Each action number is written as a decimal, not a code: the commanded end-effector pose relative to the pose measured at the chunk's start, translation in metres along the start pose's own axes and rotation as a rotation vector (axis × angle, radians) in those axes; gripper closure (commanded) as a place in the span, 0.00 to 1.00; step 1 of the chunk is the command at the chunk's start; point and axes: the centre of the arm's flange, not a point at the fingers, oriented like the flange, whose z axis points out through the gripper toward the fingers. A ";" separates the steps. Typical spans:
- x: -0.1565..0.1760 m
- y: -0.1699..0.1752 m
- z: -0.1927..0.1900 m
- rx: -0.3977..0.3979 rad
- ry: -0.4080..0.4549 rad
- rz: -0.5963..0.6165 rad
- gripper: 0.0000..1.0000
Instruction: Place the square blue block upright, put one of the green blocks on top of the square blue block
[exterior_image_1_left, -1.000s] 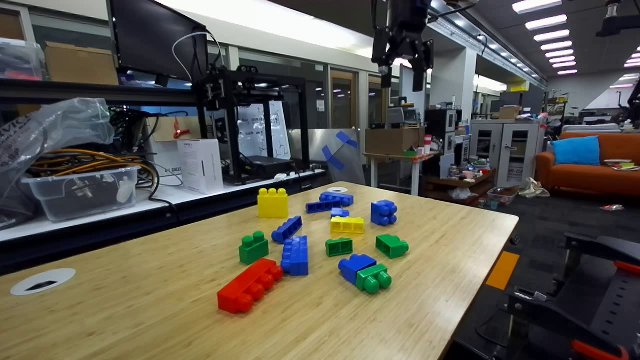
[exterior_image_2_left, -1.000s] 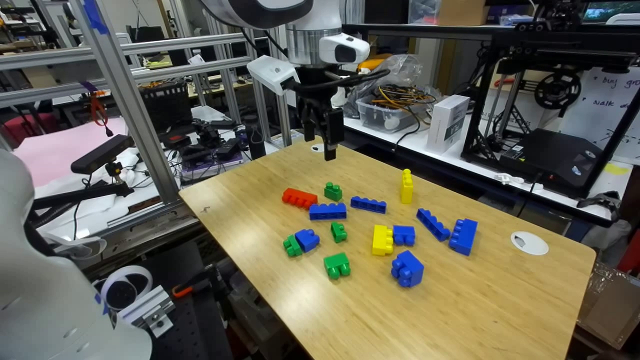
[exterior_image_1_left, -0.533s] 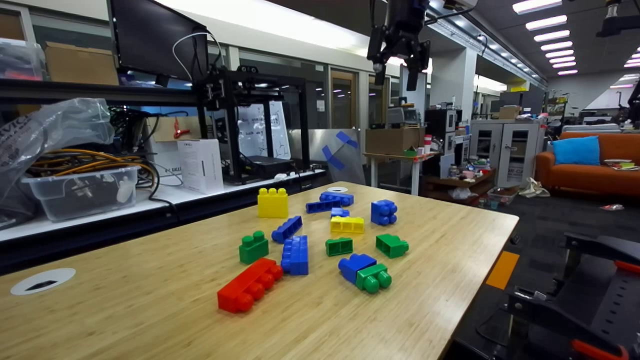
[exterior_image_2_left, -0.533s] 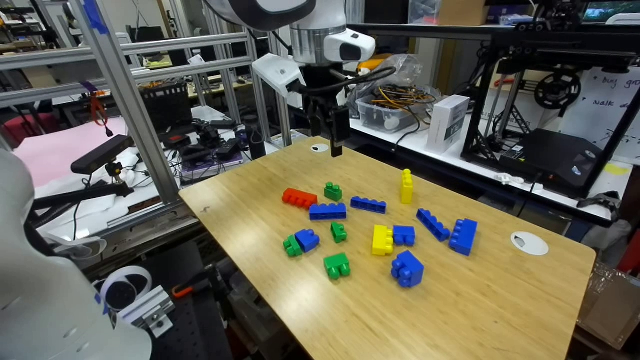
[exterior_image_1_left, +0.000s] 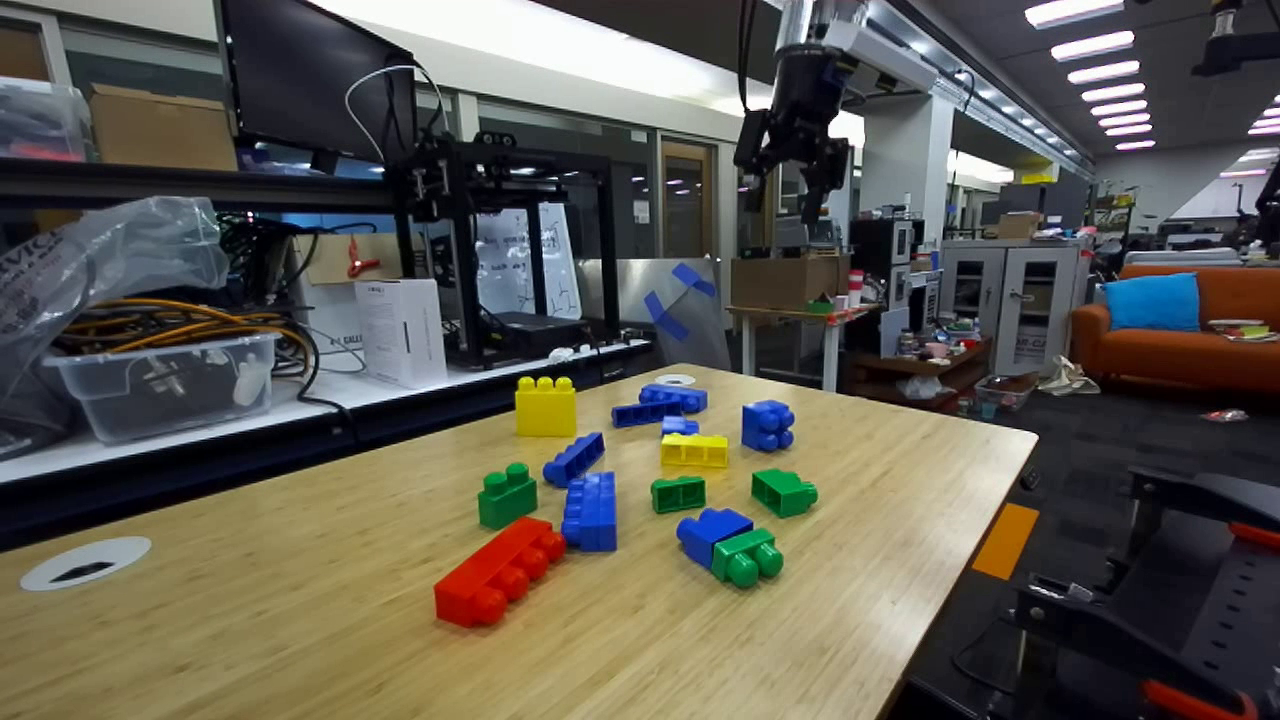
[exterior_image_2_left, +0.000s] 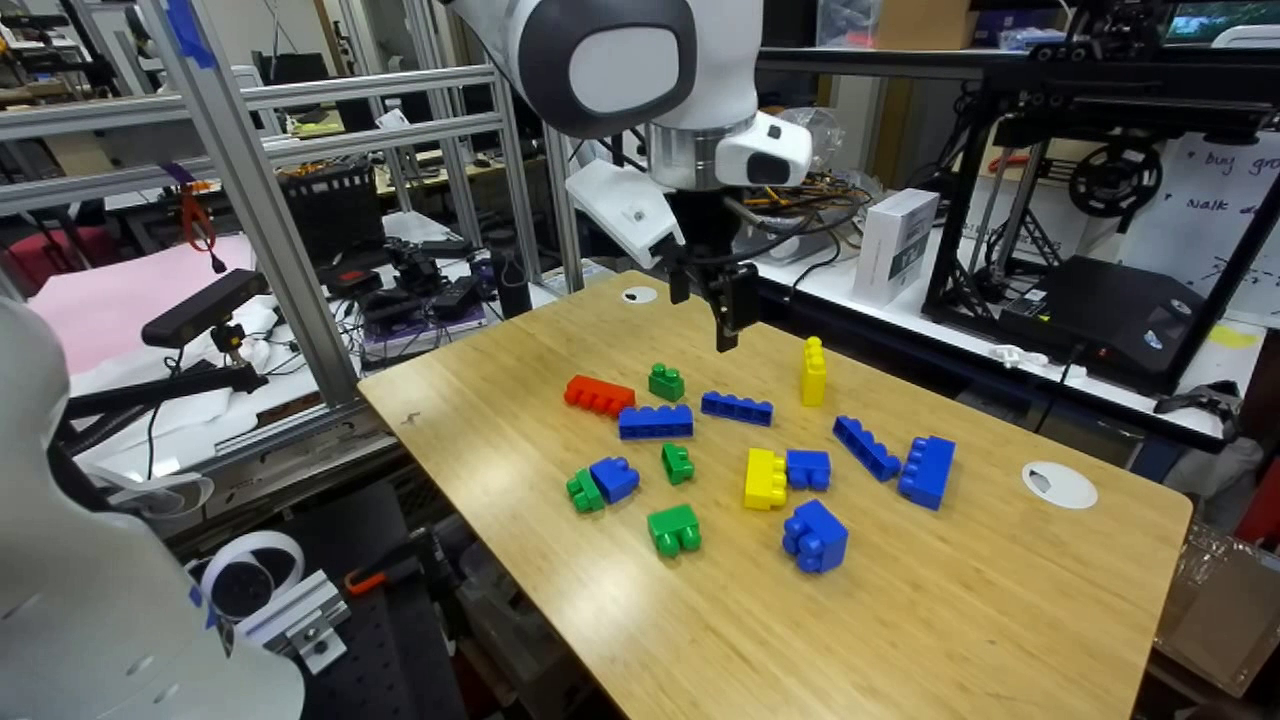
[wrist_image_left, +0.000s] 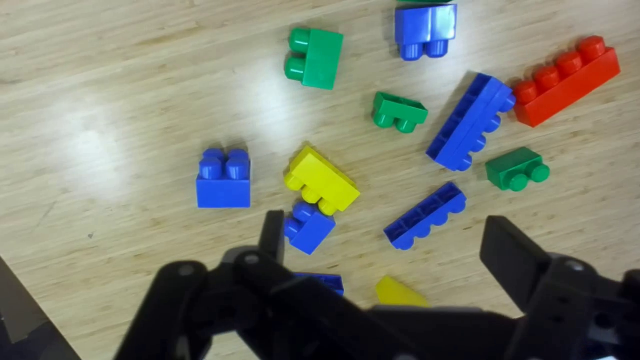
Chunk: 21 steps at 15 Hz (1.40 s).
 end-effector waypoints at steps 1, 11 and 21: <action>0.023 0.017 0.030 -0.026 -0.021 0.013 0.00; 0.055 0.060 0.122 -0.195 -0.077 0.036 0.00; 0.056 0.069 0.138 -0.213 -0.100 0.050 0.00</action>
